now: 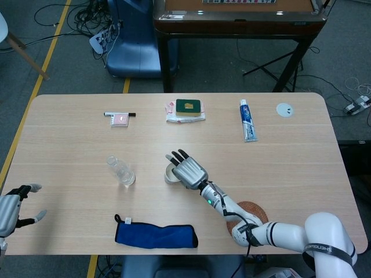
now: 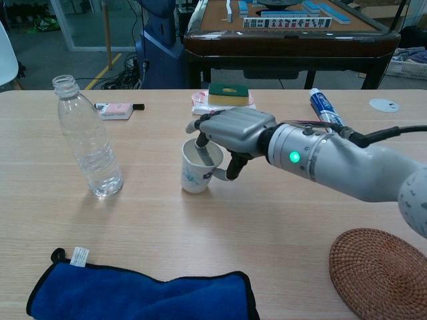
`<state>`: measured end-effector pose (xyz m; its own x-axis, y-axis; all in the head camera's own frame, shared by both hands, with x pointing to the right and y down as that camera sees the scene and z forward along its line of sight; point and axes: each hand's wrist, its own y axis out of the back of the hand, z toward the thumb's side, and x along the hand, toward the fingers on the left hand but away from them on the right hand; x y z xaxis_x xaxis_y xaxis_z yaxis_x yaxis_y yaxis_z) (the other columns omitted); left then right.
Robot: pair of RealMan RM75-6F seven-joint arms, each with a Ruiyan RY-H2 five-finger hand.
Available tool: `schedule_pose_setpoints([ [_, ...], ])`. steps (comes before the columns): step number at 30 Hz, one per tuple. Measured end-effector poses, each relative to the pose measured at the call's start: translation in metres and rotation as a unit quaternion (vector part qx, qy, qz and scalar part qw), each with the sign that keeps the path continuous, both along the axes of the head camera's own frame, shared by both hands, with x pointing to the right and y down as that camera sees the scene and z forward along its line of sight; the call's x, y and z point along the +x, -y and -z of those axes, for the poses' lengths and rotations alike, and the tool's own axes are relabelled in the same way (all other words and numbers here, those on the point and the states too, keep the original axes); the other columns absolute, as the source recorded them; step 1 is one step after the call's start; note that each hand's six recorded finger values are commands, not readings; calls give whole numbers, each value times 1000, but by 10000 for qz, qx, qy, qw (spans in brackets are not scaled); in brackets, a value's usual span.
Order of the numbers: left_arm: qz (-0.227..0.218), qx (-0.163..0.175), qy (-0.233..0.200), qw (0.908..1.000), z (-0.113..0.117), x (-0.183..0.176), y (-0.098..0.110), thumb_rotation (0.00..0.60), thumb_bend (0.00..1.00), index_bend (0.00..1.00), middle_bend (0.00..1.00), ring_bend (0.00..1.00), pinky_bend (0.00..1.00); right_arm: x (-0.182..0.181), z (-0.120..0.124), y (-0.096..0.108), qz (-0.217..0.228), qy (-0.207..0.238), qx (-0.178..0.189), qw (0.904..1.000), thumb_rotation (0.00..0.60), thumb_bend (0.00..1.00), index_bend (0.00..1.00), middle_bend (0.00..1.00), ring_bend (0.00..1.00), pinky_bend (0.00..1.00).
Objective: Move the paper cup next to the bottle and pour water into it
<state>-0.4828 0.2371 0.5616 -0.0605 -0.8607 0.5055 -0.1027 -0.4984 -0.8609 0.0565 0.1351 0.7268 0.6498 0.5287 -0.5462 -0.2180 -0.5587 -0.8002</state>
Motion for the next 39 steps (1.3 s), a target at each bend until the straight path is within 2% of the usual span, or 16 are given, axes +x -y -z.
schedule_pose_setpoints([
  [11, 19, -24, -22, 10000, 1, -1, 0, 600, 151, 333, 365, 407, 627, -19, -9, -1, 79, -20, -78, 9999, 600, 450, 630, 37, 0, 82],
  [13, 20, -24, -25, 10000, 2, -1, 1, 600, 150, 333, 364, 407, 627, -19, -10, -2, 89, -22, -80, 9999, 600, 420, 624, 37, 0, 82],
  [18, 3, -47, -6, 10000, 0, -1, 0, 600, 150, 333, 364, 407, 627, -19, -7, 0, 83, 19, -32, 10000, 600, 255, 449, 37, 0, 82],
  [21, -22, -59, 7, 10000, 0, 0, 0, 600, 151, 333, 365, 407, 627, -19, -3, 0, 73, 79, -13, 9999, 600, 204, 371, 37, 0, 82],
  [27, -51, -91, 32, 9999, 0, -1, 0, 600, 151, 333, 365, 407, 627, -20, 4, 2, 61, 194, 55, 9998, 600, 192, 327, 37, 0, 82],
  [39, -69, -143, 68, 9999, -6, 2, -2, 600, 151, 333, 365, 407, 627, -11, 24, 8, 53, 299, 329, 9990, 600, 191, 325, 37, 0, 82],
])
